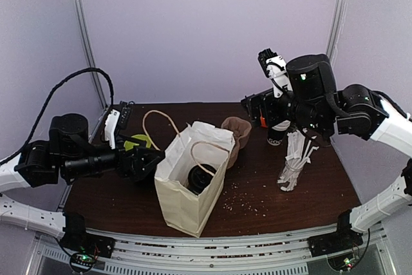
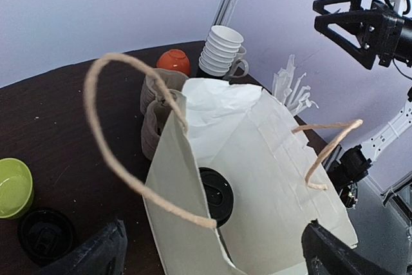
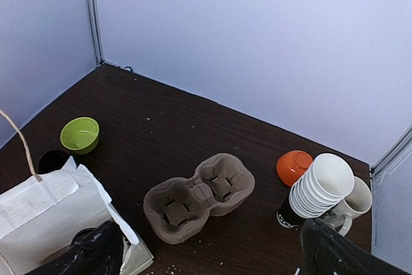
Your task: Pack the takeout coffee
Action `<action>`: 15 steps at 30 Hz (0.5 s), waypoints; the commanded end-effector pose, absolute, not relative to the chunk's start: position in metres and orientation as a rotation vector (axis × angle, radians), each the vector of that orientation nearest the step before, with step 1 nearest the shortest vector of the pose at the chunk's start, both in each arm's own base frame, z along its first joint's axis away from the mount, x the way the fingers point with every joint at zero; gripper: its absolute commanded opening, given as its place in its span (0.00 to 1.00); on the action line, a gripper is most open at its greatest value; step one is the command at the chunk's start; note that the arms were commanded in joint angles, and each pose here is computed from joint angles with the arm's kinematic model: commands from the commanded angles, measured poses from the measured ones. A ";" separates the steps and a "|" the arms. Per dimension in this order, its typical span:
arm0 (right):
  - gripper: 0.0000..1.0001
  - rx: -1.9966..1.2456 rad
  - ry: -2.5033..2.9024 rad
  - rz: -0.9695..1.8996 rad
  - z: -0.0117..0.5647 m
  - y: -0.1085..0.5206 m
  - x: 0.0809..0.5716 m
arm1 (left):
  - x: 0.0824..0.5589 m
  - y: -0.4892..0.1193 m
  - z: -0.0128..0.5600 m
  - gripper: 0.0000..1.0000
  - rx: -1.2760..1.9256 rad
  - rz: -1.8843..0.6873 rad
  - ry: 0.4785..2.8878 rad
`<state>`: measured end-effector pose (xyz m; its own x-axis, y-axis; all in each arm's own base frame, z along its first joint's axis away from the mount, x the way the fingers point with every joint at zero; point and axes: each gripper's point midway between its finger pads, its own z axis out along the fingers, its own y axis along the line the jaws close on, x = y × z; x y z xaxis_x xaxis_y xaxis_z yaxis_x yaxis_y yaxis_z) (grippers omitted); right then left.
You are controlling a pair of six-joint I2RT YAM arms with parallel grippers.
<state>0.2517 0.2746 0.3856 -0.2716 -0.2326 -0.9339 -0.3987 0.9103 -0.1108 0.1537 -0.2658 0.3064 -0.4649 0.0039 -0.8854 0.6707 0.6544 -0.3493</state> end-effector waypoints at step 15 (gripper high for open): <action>0.74 -0.067 2.051 -0.071 0.330 0.139 0.259 | 0.188 -0.230 0.413 0.98 0.399 -0.629 1.538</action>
